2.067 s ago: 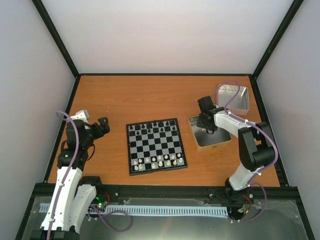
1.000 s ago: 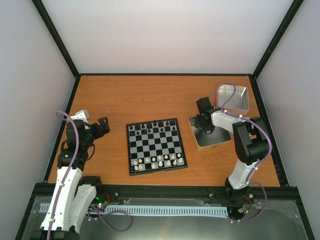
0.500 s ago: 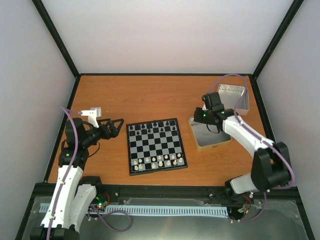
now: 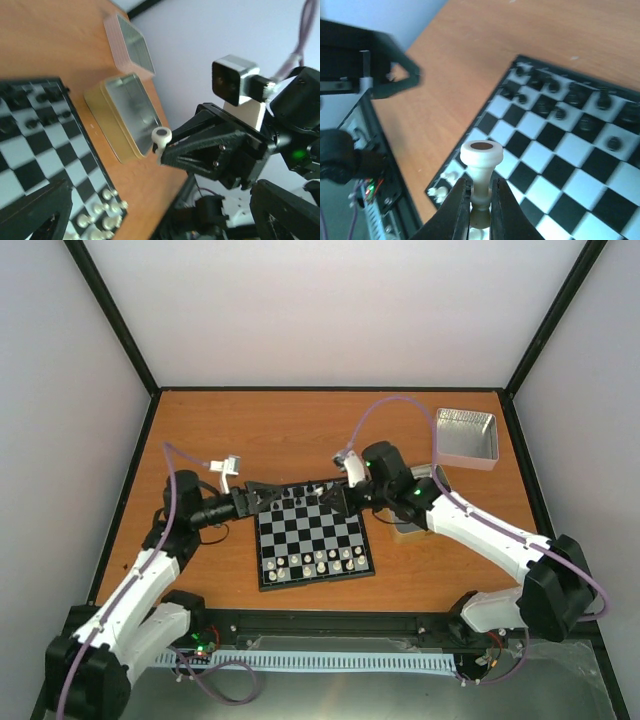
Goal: Set up the chess pieces on the board
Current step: Place the chess piece on the chessboard.
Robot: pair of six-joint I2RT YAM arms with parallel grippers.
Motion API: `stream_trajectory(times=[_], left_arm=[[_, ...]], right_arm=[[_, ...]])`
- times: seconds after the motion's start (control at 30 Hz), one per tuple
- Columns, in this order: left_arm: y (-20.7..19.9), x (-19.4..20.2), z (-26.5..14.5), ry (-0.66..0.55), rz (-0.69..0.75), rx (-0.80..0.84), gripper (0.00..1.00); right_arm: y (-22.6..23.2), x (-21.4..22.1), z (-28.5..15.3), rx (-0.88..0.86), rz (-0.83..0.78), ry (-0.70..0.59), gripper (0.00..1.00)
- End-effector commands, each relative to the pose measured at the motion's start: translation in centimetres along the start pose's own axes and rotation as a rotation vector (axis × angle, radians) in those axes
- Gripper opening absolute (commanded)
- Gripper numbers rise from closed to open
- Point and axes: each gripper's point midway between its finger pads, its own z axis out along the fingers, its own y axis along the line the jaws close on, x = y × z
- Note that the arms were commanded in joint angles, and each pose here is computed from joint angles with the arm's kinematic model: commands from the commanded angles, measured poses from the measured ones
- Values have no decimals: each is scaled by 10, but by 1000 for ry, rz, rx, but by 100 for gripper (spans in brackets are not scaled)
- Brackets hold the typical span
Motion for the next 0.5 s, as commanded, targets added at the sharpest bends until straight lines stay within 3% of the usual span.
stream_trajectory(times=[0.0, 0.47], left_arm=[[-18, 12, 19, 79, -124, 78, 96], [13, 47, 33, 200, -299, 18, 59]], right_arm=[[46, 3, 14, -139, -189, 19, 7], [70, 17, 36, -156, -353, 130, 8]])
